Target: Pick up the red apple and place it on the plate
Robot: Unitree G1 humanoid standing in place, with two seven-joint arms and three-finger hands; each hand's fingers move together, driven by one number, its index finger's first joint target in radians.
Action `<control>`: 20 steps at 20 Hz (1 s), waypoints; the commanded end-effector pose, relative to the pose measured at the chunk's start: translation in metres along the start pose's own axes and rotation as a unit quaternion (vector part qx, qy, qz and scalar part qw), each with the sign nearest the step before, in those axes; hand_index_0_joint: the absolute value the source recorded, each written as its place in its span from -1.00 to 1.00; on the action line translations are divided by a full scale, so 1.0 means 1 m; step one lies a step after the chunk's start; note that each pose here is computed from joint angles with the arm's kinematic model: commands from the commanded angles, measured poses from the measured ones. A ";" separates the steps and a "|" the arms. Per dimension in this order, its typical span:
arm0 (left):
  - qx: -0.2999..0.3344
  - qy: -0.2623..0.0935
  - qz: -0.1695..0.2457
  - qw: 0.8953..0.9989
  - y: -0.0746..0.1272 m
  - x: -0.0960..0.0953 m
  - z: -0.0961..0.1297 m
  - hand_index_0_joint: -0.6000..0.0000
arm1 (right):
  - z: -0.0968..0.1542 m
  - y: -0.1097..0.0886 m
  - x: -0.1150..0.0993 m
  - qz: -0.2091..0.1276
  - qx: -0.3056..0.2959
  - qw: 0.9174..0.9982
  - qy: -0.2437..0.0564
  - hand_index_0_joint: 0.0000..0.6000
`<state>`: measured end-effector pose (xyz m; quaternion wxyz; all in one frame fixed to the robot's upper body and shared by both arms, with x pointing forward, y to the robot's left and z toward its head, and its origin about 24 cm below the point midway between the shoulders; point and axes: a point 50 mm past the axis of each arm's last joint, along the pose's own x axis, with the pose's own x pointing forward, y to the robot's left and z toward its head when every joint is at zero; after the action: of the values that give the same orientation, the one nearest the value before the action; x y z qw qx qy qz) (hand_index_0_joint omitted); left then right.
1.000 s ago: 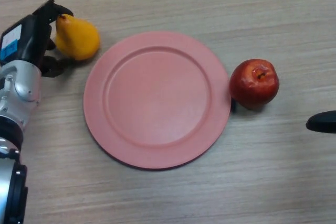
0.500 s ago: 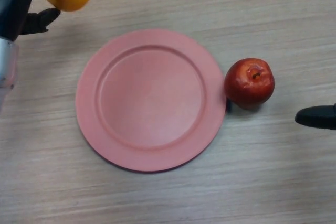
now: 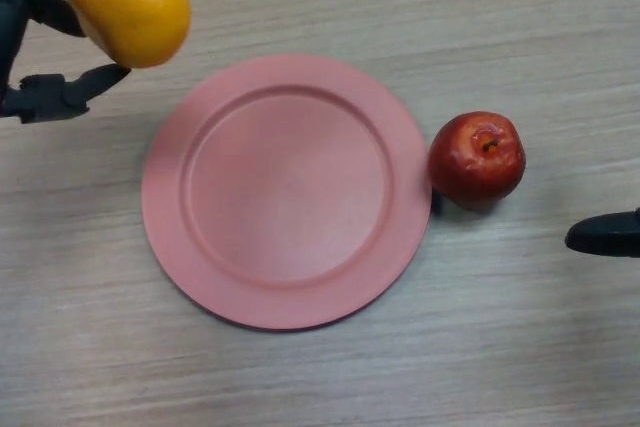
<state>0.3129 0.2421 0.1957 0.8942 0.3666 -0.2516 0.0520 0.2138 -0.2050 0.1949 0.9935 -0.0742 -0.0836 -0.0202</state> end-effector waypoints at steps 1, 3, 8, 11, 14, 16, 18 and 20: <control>-0.012 -0.045 0.078 0.996 0.048 0.001 0.019 -1.00 | 0.029 -0.005 -0.006 -0.010 0.000 0.994 -0.110 -1.00; 0.020 -0.065 0.077 0.995 0.051 -0.003 0.029 -1.00 | 0.029 -0.005 -0.006 -0.007 0.005 0.994 -0.110 -1.00; 0.018 -0.079 0.073 0.994 0.053 -0.010 0.038 -1.00 | 0.029 -0.005 -0.005 -0.007 0.004 0.994 -0.109 -0.83; 0.012 -0.076 0.070 0.995 0.054 -0.011 0.039 -1.00 | 0.030 -0.004 -0.006 -0.005 0.006 0.994 -0.112 0.33; 0.003 -0.073 0.069 0.995 0.054 -0.011 0.040 -1.00 | 0.032 -0.004 -0.007 -0.008 0.006 0.993 -0.118 0.00; -0.001 -0.067 0.064 0.996 0.054 -0.013 0.040 -1.00 | 0.033 -0.004 -0.007 -0.010 0.005 0.993 -0.122 0.81; -0.007 -0.060 0.055 0.997 0.053 -0.013 0.040 -1.00 | 0.034 -0.004 -0.007 -0.010 0.004 0.992 -0.125 1.00; -0.014 -0.060 0.052 0.997 0.053 -0.016 0.041 -1.00 | 0.033 -0.003 -0.007 -0.011 0.004 0.992 -0.124 1.00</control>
<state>0.2882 0.2313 0.2027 0.9118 0.3375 -0.2338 0.0083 0.2146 -0.2022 0.1953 0.9946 -0.0536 -0.0874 -0.0128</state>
